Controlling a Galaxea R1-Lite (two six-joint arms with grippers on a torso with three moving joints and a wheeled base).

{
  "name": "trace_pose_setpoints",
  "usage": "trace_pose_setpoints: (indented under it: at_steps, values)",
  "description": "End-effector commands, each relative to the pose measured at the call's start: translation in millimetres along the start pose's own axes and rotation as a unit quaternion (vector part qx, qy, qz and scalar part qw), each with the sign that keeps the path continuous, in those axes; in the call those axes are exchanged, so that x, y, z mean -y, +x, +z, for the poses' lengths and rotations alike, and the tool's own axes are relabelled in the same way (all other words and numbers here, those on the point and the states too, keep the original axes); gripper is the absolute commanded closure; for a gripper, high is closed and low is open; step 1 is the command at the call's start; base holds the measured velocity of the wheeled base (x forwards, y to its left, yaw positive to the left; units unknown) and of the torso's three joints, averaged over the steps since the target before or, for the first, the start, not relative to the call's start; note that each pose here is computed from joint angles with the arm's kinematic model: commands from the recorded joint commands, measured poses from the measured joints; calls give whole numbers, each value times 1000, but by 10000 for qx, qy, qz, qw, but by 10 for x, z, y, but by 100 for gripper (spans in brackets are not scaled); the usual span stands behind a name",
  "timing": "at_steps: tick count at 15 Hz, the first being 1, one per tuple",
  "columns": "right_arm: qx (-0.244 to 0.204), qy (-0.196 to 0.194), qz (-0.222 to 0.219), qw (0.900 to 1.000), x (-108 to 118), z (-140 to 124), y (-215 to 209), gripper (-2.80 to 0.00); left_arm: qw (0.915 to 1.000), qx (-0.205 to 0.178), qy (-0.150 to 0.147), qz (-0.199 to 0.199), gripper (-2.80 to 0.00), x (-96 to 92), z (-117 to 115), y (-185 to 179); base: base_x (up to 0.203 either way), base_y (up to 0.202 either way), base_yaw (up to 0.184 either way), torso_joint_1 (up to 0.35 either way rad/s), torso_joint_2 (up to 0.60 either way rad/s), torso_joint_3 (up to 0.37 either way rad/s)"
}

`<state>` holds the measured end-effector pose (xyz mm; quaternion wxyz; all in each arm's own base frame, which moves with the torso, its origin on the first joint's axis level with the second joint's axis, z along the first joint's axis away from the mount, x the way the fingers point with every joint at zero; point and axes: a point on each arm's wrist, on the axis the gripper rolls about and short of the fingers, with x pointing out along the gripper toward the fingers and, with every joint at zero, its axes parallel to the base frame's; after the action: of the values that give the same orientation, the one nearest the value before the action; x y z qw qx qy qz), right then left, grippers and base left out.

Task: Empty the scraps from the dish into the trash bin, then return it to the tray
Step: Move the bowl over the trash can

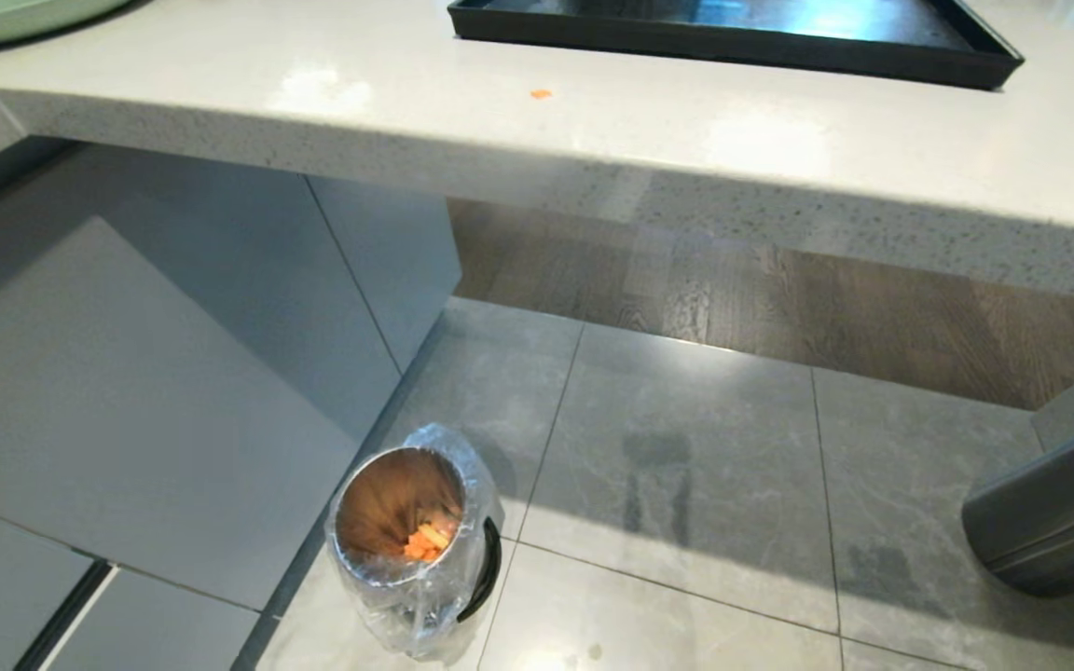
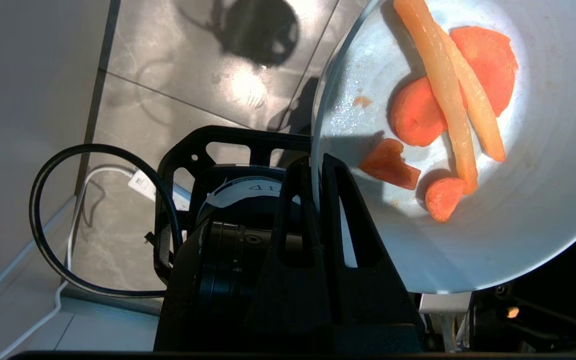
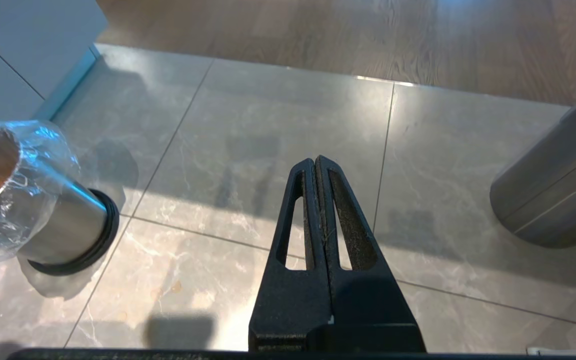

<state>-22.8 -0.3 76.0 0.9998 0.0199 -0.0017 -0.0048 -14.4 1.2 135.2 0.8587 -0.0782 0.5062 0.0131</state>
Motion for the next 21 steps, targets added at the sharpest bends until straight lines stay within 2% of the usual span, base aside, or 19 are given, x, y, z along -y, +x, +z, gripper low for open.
trace_pose_setpoints:
  at_steps: [1,15,21]
  values:
    - [6,1,2,10000,0,2,-1,0,10000,-17,3,-2,0,-1,-3,-6,0,0,0,6,8,-202]
    - [0,0,2,10000,0,-2,0,0,10000,-19,-43,-47,0,-30,-94,-27,0,0,0,2,2,-195]
    - [6,1,2,10000,0,1,-1,0,10000,76,7,-37,0,-39,-118,-55,0,0,0,1,1,-26]
